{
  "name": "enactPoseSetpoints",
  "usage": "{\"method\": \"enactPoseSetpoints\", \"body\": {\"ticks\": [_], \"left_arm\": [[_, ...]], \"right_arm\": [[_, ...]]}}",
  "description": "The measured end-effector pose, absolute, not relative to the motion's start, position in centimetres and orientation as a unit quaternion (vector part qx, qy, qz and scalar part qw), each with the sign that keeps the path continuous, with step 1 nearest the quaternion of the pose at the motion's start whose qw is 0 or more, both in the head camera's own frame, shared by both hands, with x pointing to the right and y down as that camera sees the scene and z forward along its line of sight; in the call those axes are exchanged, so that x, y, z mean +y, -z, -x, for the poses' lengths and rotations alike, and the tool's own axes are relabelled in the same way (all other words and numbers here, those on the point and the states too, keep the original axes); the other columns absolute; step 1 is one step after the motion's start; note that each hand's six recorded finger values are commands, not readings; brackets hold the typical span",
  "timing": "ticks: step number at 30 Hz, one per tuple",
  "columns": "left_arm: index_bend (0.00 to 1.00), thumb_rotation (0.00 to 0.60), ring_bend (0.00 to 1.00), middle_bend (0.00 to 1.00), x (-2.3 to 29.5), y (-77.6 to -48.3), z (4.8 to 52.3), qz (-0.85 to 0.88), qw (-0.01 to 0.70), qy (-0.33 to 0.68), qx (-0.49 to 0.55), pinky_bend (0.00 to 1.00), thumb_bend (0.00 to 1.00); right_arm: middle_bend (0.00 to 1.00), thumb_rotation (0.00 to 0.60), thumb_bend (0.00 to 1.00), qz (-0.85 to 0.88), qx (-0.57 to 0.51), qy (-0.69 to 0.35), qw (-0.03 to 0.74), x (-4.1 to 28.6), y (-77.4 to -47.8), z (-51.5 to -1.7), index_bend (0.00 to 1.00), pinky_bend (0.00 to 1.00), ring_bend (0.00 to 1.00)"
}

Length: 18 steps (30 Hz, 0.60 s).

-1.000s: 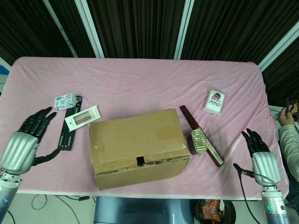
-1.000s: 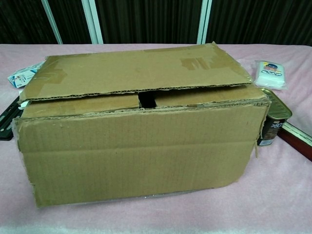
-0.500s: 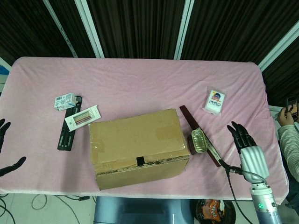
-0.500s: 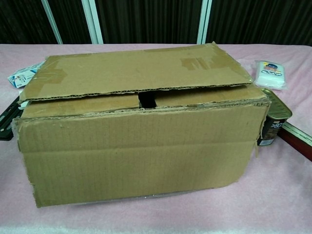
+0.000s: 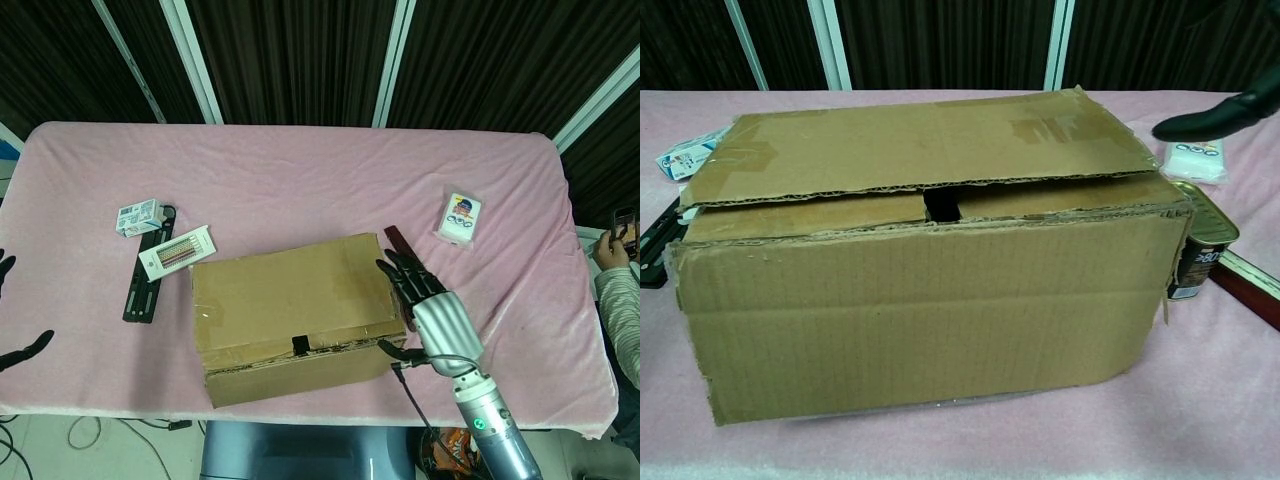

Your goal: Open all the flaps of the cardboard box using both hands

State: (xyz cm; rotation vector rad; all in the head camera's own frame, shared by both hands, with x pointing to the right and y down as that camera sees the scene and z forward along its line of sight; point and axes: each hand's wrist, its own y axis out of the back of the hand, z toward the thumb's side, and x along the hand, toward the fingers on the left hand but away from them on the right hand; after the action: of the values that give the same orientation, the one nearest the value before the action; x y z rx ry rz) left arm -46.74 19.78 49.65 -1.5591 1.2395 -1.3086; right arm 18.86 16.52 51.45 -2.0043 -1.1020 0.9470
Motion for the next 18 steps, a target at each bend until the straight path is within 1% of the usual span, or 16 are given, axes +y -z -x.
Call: {"method": "enactPoseSetpoints", "body": {"ticks": [6,18], "left_arm": [[0.0,0.6,0.02,0.0,19.7,-49.8,46.8,0.608,0.368,0.511,0.483,0.09,0.12],[0.0,0.6,0.02,0.0,19.4,-49.9,47.1,0.606,0.361,0.513,0.489,0.1,0.12]], "right_arm": [[0.0,0.6,0.13,0.777,-0.412,-0.364,0.307,16.7,-52.9,-16.0,0.0,0.22,0.0],[0.0,0.6,0.15,0.783,-0.408,-0.372,0.288,16.9,-55.3,-12.9,0.0,0.22,0.0]]}}
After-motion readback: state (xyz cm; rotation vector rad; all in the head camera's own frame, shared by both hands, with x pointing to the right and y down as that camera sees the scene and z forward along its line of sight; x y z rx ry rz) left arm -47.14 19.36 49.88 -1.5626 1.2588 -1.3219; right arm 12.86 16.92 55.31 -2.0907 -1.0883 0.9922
